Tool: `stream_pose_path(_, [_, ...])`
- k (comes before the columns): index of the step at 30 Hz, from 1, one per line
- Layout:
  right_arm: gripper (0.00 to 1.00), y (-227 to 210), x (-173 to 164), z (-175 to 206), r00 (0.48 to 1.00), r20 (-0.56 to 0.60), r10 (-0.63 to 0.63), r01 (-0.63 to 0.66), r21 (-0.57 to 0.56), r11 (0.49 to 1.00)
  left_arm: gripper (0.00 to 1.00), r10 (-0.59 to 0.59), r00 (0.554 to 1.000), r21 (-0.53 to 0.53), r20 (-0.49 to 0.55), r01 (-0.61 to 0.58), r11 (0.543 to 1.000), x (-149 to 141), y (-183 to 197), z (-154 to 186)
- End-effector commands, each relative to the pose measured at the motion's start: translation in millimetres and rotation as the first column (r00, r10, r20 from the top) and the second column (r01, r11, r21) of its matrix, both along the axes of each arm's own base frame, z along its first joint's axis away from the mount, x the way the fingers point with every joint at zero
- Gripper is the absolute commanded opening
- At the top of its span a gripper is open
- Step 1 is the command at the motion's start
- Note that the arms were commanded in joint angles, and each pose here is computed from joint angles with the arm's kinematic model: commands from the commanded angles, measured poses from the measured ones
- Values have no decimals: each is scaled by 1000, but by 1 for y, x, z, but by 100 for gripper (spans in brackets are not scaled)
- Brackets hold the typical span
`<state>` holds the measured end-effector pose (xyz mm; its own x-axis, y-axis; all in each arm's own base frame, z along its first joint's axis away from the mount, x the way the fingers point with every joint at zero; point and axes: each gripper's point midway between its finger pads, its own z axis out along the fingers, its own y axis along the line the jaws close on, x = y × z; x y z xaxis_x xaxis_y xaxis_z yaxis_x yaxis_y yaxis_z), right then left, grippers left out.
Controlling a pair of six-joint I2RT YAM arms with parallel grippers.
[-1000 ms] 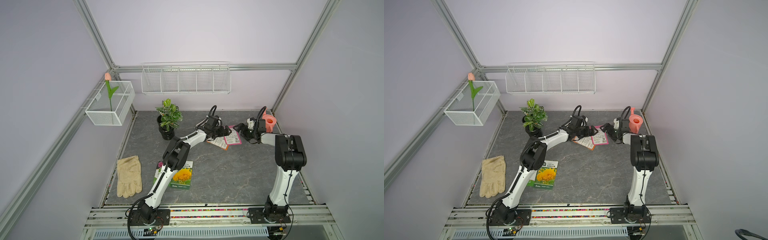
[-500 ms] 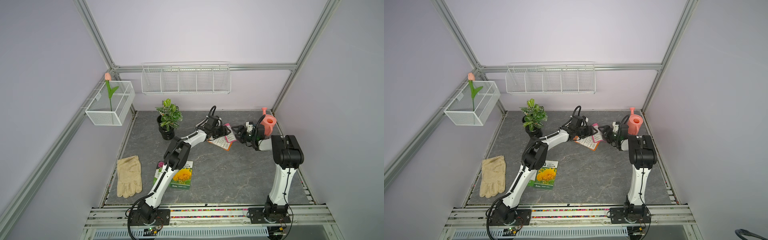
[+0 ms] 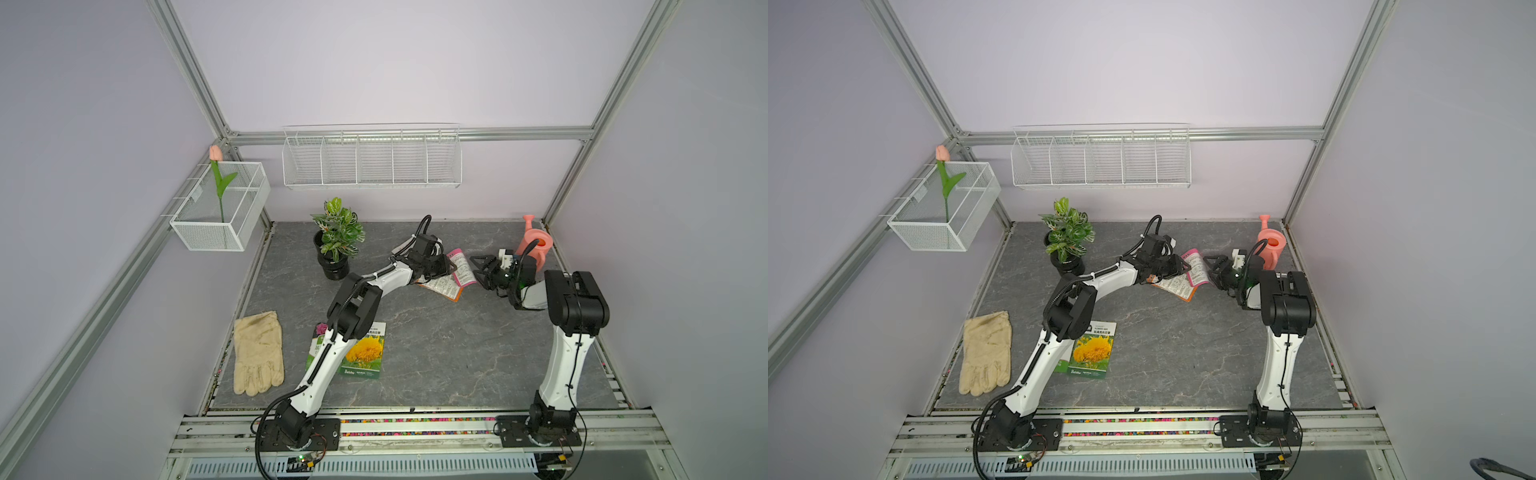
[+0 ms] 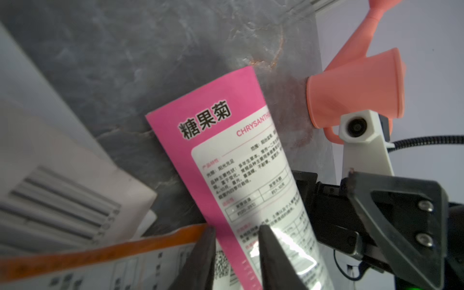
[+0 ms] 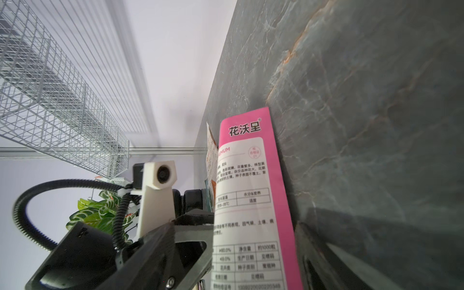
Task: Arrange the seed packets in a row
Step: Pick up the seed packet from the center of the board.
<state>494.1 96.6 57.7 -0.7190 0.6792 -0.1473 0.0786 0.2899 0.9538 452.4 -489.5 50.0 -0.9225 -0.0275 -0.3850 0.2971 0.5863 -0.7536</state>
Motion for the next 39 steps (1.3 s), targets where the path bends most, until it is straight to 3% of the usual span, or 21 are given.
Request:
stream_pose_path(1, [78, -2, -3, 15, 999, 34, 3, -4, 21, 1000, 60, -7, 999, -43, 35, 8, 999, 0, -1, 31])
stream_pose_path(3, [78, -1, -4, 13, 1000, 25, 7, -7, 20, 1000, 71, -6, 1000, -43, 23, 7, 999, -3, 0, 29])
stream_pose_path(8, [77, -1, -6, 6, 1000, 11, 11, -11, 21, 1000, 82, -3, 1000, -67, 11, 4, 998, -5, 0, 27])
stream_pose_path(12, [71, 5, -7, 10, 999, 25, 20, -21, 63, 998, 83, -10, 1000, -100, 2, 10, 995, -4, -6, 32])
stream_pose_path(18, [53, 8, -10, 26, 998, 57, 26, -32, 105, 994, 83, -6, 1000, -81, -2, 5, 997, -4, -2, 27])
stream_pose_path(24, [63, 12, -22, 30, 997, 67, 40, -49, 128, 991, 82, 2, 1000, -66, -17, -4, 998, -3, 2, 19])
stream_pose_path(30, [59, 20, -35, 25, 994, 103, 44, -63, 189, 980, 82, 4, 999, -47, -38, -6, 999, -3, 4, 11])
stream_pose_path(35, [67, 17, -45, -11, 998, -6, 60, -59, 49, 997, 82, 5, 999, -46, -44, -7, 999, -3, 6, 11])
stream_pose_path(39, [81, 13, -58, -32, 989, -135, 55, -82, -205, 975, 82, 5, 999, -54, -43, -8, 999, -3, 7, 13])
